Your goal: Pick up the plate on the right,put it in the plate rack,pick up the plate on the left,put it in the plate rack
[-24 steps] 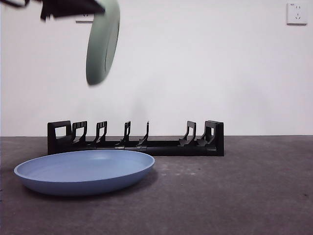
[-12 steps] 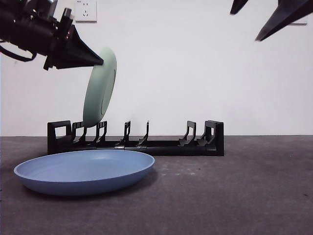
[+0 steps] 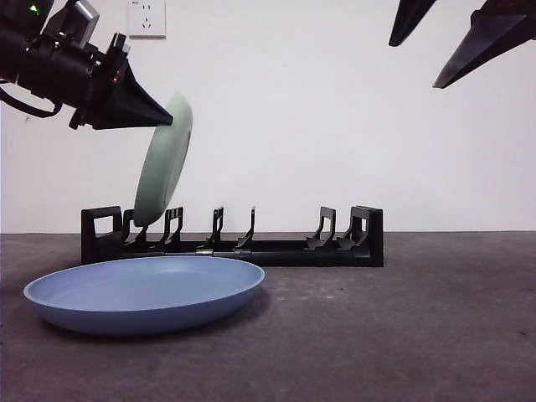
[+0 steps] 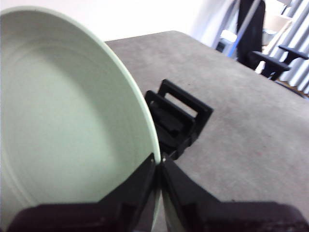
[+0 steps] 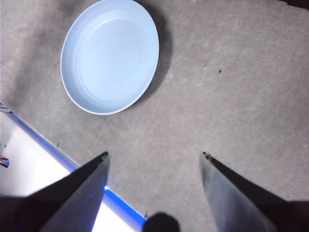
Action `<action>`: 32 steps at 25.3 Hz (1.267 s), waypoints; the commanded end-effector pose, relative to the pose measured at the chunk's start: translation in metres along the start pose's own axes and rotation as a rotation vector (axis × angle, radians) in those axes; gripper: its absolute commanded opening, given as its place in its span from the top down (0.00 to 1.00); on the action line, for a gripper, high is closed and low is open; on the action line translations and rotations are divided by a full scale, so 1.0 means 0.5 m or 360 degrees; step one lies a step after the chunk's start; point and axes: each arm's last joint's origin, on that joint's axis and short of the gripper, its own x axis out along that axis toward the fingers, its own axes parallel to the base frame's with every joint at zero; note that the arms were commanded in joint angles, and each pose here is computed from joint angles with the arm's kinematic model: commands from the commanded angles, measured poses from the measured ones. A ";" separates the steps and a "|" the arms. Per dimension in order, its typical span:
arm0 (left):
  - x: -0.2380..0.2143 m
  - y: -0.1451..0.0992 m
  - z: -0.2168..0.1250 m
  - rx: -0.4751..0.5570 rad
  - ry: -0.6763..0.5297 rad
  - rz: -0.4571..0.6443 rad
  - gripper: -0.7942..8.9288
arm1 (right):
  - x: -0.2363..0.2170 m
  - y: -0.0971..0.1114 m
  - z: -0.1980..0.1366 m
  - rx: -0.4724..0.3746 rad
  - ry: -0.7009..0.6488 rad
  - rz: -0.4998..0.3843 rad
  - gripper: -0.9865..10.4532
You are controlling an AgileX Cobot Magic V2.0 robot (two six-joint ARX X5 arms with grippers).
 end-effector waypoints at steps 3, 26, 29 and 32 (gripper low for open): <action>0.000 0.006 -0.007 0.0070 0.0034 0.0020 0.93 | 0.006 -0.001 0.000 -0.0001 -0.0002 -0.0001 0.64; 0.017 0.024 -0.045 0.0013 0.0175 0.0087 0.85 | 0.006 0.000 -0.001 -0.0001 0.0000 -0.0002 0.64; 0.017 0.024 -0.044 0.0000 0.0172 0.0076 0.70 | 0.006 -0.001 -0.001 -0.0001 0.0001 -0.0002 0.64; 0.016 0.022 -0.044 -0.0019 0.0182 0.0071 0.69 | 0.006 0.000 -0.001 -0.0001 0.0001 -0.0002 0.64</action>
